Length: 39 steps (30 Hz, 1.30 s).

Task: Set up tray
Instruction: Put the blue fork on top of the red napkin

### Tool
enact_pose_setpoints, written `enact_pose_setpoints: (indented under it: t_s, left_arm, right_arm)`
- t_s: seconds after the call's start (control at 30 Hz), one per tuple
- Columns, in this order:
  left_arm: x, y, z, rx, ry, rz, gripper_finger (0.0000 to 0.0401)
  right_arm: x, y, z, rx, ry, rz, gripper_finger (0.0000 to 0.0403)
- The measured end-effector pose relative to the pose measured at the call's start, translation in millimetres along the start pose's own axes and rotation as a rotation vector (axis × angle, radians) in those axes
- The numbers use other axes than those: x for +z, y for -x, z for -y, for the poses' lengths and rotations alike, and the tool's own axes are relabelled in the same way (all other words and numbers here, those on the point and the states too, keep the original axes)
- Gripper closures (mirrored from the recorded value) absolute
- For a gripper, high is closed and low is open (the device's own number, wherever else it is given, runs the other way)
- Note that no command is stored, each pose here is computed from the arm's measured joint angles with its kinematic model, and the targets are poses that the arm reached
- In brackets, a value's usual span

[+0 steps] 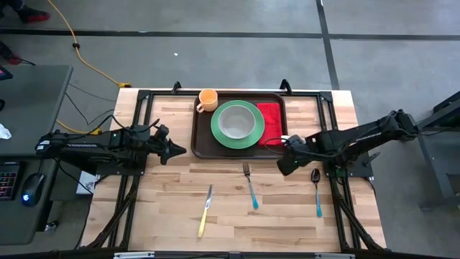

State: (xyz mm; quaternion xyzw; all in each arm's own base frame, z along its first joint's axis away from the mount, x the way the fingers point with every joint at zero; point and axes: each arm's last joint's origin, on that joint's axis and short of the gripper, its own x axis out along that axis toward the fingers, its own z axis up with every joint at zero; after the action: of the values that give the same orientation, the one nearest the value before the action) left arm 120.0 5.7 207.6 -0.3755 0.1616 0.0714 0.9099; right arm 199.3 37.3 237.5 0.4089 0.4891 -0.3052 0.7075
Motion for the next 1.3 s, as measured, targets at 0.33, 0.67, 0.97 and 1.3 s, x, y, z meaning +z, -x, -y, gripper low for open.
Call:
enact_pose_setpoints:
  t_s: [0.33,0.67,0.97,1.3]
  left_arm:
    - [-1.5,0.0,-1.5,0.015,-0.016,-0.016,0.0325]
    - [-5.9,0.3,-5.6,0.058,-0.022,-0.061,0.0325]
    - [-6.0,0.3,-5.4,0.05,-0.058,-0.068,0.0325]
    - [-6.4,0.3,-5.4,0.043,-0.095,-0.078,0.0325]
  right_arm:
    - [6.5,5.9,-39.5,0.386,-0.002,0.113,0.0359]
    - [9.5,-7.6,-59.6,0.489,-0.004,0.094,0.0391]
    - [9.0,-23.2,-71.6,0.531,-0.018,0.021,0.0395]
    - [3.3,-42.4,-76.4,0.486,-0.051,-0.075,0.0402]
